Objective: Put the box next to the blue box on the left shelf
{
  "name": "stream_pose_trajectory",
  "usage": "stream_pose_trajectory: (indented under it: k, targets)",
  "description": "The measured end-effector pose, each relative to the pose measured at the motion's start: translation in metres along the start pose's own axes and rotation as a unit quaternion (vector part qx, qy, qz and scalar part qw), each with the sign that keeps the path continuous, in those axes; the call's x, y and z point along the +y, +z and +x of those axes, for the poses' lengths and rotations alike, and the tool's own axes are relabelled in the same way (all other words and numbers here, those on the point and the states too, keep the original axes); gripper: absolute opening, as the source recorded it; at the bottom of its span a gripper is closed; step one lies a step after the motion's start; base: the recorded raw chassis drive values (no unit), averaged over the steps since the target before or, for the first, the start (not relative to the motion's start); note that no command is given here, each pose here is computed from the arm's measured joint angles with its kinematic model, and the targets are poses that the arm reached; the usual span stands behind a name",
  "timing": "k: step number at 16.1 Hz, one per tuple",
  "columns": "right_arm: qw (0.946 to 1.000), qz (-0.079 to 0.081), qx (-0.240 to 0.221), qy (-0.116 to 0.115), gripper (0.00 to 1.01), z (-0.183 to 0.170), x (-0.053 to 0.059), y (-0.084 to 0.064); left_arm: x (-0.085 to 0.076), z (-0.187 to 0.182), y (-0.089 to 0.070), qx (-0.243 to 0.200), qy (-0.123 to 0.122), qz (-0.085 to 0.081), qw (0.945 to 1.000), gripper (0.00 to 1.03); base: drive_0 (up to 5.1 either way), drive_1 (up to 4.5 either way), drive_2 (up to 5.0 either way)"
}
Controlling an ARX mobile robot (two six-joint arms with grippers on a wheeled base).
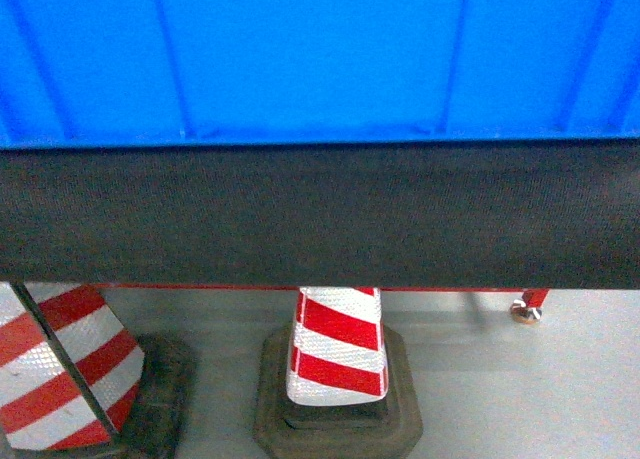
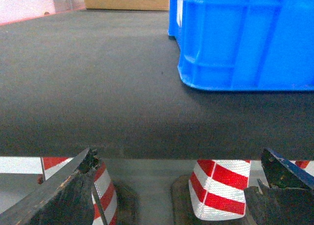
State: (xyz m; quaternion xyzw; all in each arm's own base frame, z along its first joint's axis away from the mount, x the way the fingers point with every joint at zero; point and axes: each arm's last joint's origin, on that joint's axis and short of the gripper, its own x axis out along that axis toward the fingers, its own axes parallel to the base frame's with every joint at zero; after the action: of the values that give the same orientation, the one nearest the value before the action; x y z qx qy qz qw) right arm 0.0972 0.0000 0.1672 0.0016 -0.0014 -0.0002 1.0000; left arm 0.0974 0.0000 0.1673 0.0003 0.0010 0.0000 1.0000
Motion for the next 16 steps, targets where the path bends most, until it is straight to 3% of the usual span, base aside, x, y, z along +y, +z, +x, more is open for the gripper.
stream_pose_trajectory:
  k: [16]
  targets:
    - [1.0000,0.000,0.000,0.000,0.98,0.0000,0.0000,-0.0001,0.0000,0.0000,-0.0001,0.001,0.000,0.000,1.0000,0.98,0.0,0.00,0.0]
